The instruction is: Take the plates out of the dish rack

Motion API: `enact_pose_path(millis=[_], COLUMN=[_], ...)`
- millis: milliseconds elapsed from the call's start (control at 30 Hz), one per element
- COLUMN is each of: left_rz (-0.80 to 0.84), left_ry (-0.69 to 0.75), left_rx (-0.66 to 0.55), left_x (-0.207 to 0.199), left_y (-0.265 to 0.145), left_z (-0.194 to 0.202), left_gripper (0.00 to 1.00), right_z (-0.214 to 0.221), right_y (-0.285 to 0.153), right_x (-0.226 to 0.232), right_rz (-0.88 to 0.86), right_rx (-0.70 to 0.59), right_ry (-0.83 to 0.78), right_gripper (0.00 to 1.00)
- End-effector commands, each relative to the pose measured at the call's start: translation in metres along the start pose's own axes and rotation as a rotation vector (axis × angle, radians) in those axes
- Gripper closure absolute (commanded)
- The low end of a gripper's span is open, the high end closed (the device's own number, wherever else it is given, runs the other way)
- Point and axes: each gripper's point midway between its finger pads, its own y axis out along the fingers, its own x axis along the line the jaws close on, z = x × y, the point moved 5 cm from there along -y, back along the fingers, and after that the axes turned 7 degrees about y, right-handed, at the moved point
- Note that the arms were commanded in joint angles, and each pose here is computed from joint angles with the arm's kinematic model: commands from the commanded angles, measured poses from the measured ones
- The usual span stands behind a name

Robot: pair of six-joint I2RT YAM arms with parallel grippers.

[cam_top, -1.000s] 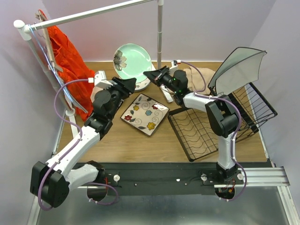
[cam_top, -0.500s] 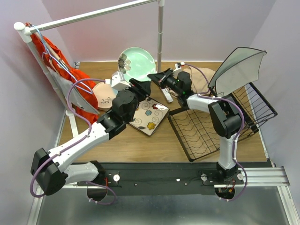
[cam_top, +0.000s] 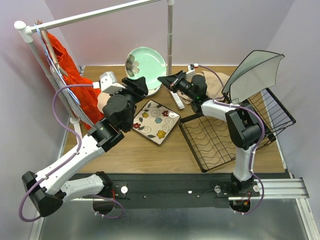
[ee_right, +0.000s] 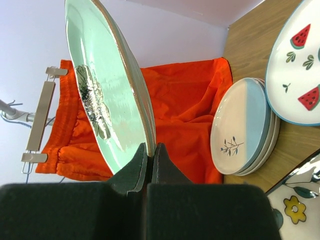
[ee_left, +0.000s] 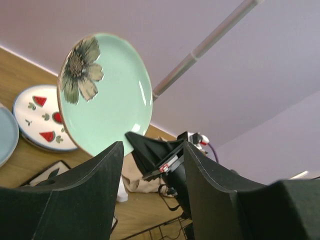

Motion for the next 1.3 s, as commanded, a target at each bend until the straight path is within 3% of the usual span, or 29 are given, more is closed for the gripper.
enact_pose_path(millis=[0,433,633,800,1267], left_rz=[0.007,0.187,0.235,0.278,0.146], left_ry=[0.052,0.135,0.191,0.167,0.212], left_rx=[-0.061,0.106,0.119,0.150,0.131], left_x=[-0.006,-0.077,-0.088,-0.065,0.039], left_y=[-0.005,0.003,0.011,0.052,0.135], left_z=[-0.033,0.020,0.034,0.027,0.008], left_gripper=[0.40,0.43,0.43,0.44,0.43], right_z=[-0.006,-0.001,-0.002,-0.005,-0.015], right_y=[-0.009,-0.016,-0.018,-0.025,-0.011], right_x=[0.073,0.055,0.054,0.050,0.024], right_rz=[-0.224,-0.164,-0.157,-0.127,-0.053], right_rx=[-0.007,-0.009,-0.021,-0.052,-0.070], right_ry=[-0.062,-0.079,-0.100,-0.119,-0.137], right_gripper=[0.99,0.99,0.99,0.99,0.99])
